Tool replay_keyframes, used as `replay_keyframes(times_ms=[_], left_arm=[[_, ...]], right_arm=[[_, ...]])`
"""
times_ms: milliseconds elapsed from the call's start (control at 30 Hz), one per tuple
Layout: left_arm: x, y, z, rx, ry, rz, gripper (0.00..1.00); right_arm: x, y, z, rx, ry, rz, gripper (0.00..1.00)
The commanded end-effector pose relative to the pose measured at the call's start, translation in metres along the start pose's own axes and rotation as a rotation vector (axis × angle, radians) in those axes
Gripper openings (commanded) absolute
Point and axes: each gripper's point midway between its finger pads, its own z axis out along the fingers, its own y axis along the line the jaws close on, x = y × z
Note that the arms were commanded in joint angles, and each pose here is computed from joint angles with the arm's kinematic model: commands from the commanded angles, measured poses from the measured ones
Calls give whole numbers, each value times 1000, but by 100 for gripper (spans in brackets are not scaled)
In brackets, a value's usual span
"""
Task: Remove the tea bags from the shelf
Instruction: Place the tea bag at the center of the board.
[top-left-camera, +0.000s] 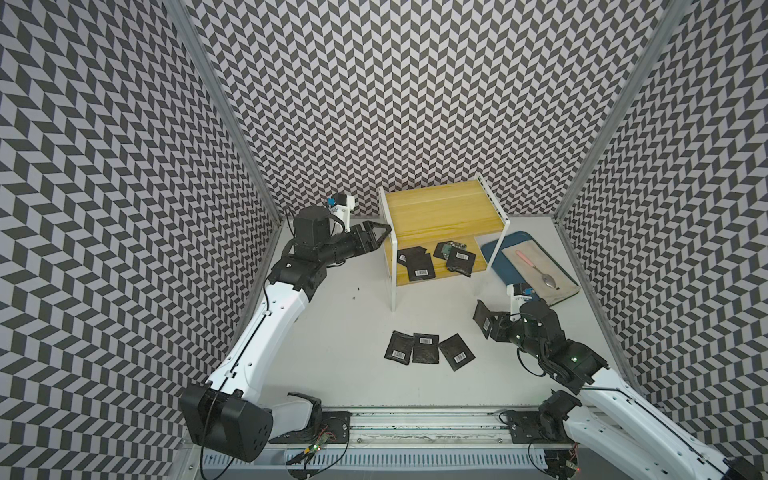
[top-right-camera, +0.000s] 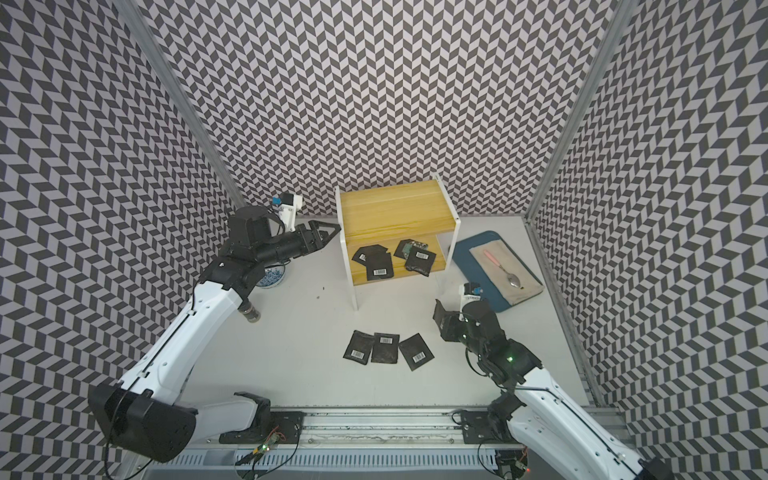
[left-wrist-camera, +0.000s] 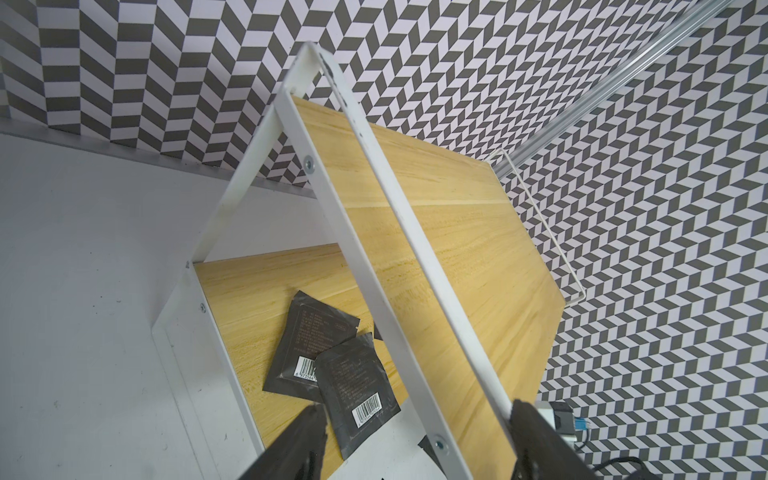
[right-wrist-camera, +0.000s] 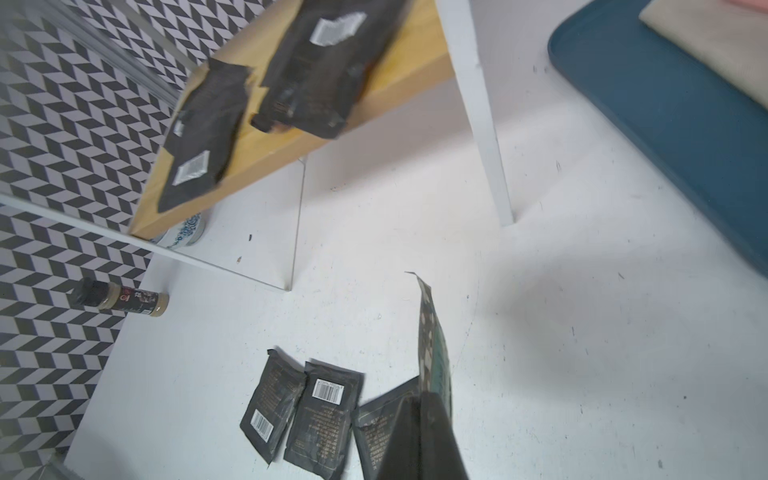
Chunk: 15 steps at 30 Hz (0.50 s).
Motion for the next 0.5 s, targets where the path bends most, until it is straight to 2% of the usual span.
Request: replay_keyframes(times_ms=[0, 233, 467], left_arm=[[-8, -9, -10, 7, -16, 31, 77], [-12, -11, -17, 10, -32, 35, 78], [-11, -5, -19, 3, -33, 23, 78]], right_arm=[[-16, 16, 1, -153, -77, 122, 6], [2, -11, 11, -162, -41, 235, 6], [18, -25, 12, -137, -24, 281, 8]])
